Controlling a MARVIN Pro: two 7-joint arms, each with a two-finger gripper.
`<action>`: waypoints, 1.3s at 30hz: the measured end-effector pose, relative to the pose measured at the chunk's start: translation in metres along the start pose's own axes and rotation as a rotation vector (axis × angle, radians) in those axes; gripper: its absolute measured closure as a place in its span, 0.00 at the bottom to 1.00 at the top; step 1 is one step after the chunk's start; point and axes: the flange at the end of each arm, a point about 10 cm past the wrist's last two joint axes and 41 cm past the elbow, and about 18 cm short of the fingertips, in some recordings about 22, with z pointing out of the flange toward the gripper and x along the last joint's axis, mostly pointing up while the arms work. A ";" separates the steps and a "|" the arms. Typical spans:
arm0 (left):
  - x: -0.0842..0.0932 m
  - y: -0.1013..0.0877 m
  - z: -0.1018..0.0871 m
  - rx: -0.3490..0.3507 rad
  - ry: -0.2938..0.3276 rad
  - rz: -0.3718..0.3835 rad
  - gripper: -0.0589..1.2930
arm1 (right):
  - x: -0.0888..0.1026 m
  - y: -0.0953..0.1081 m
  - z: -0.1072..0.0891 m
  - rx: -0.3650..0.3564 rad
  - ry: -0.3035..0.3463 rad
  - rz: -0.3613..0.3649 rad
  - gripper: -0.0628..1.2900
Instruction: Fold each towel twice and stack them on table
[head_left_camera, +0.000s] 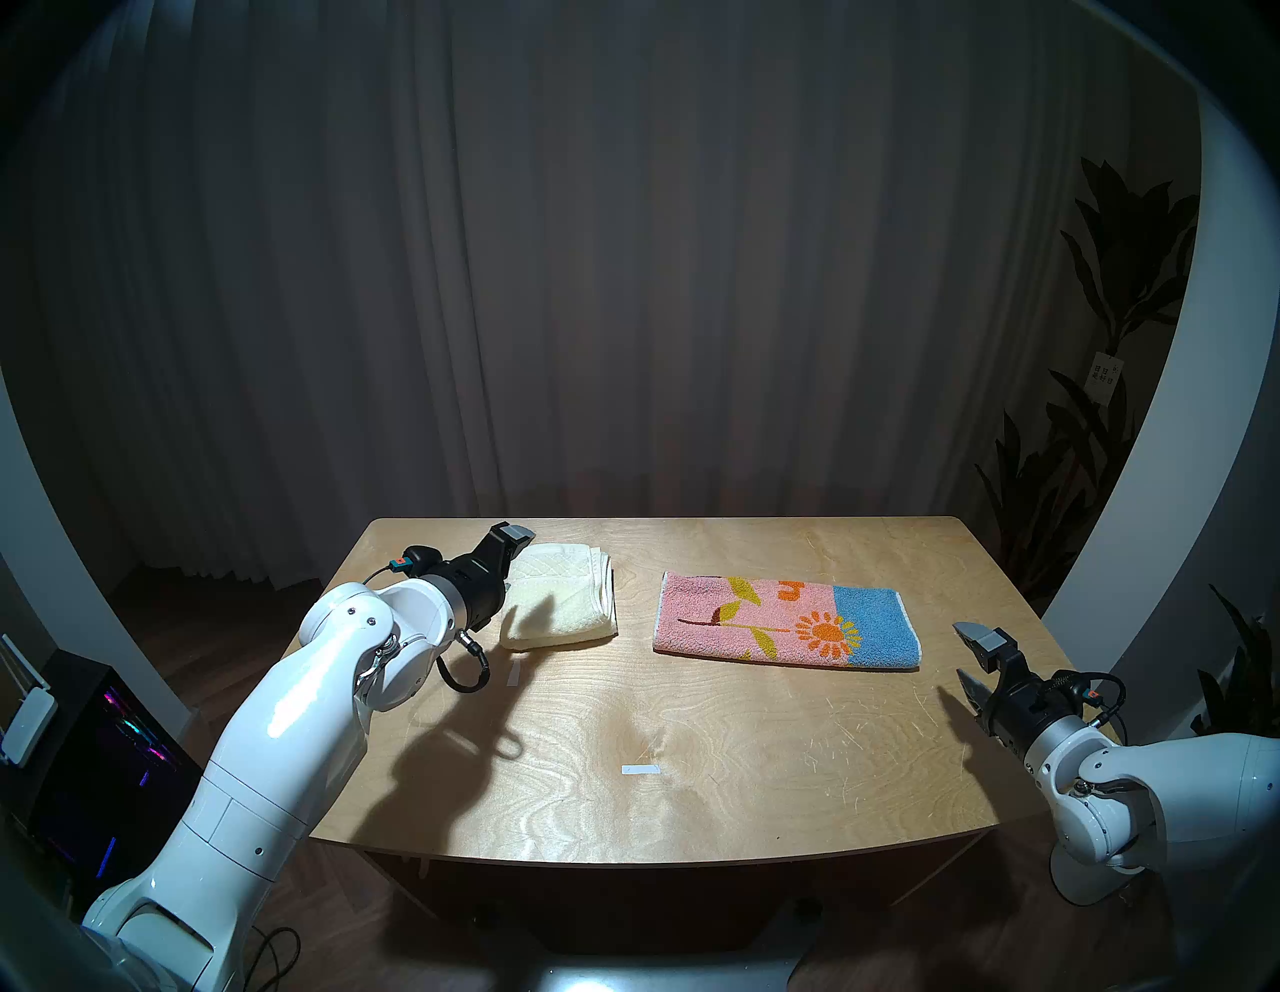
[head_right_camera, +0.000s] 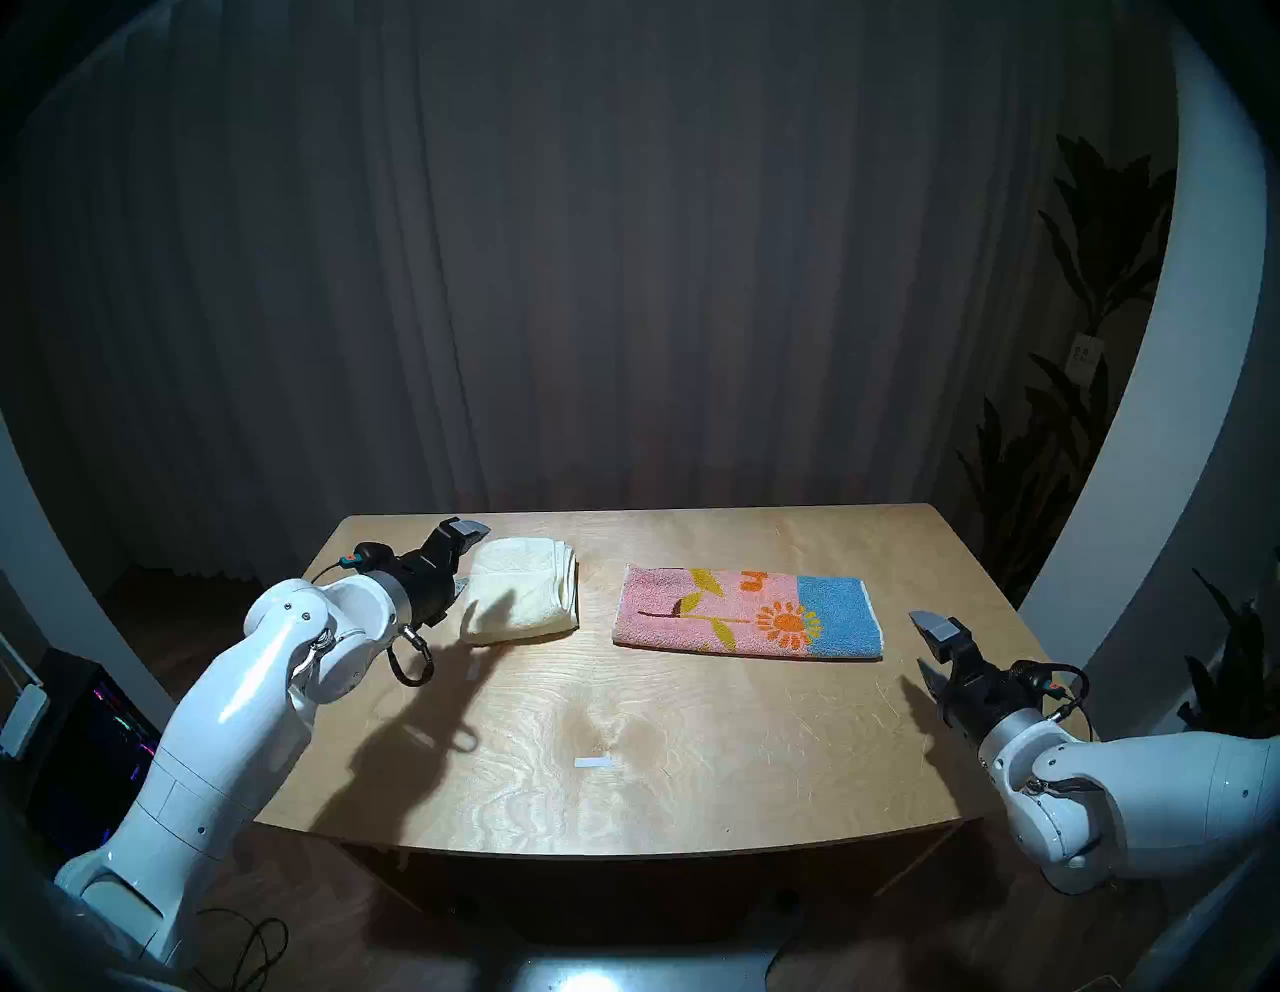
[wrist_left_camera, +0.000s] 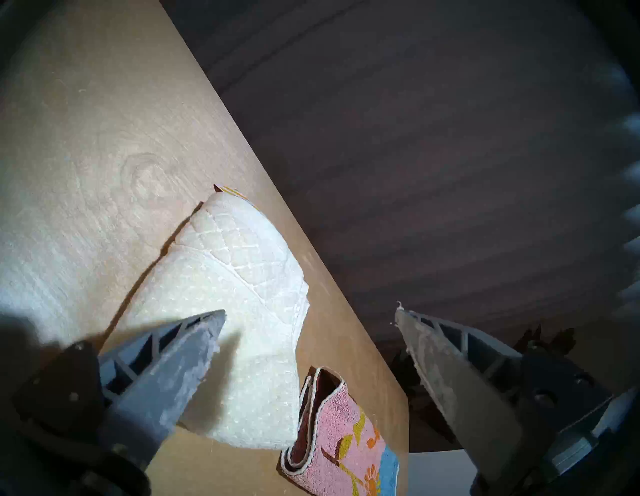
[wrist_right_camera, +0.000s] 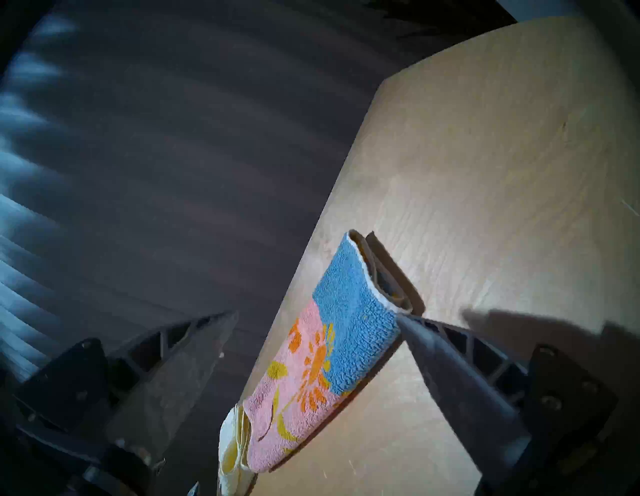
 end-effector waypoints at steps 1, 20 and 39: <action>0.000 0.000 -0.001 -0.001 0.002 -0.001 0.04 | -0.001 0.000 -0.001 -0.003 0.008 0.001 0.07; -0.007 -0.011 -0.016 -0.017 0.042 0.012 0.04 | -0.003 -0.028 0.012 -0.129 0.118 0.071 0.07; -0.011 -0.010 -0.021 -0.019 0.117 0.023 0.04 | -0.012 -0.031 0.027 -0.222 -0.192 -0.030 0.07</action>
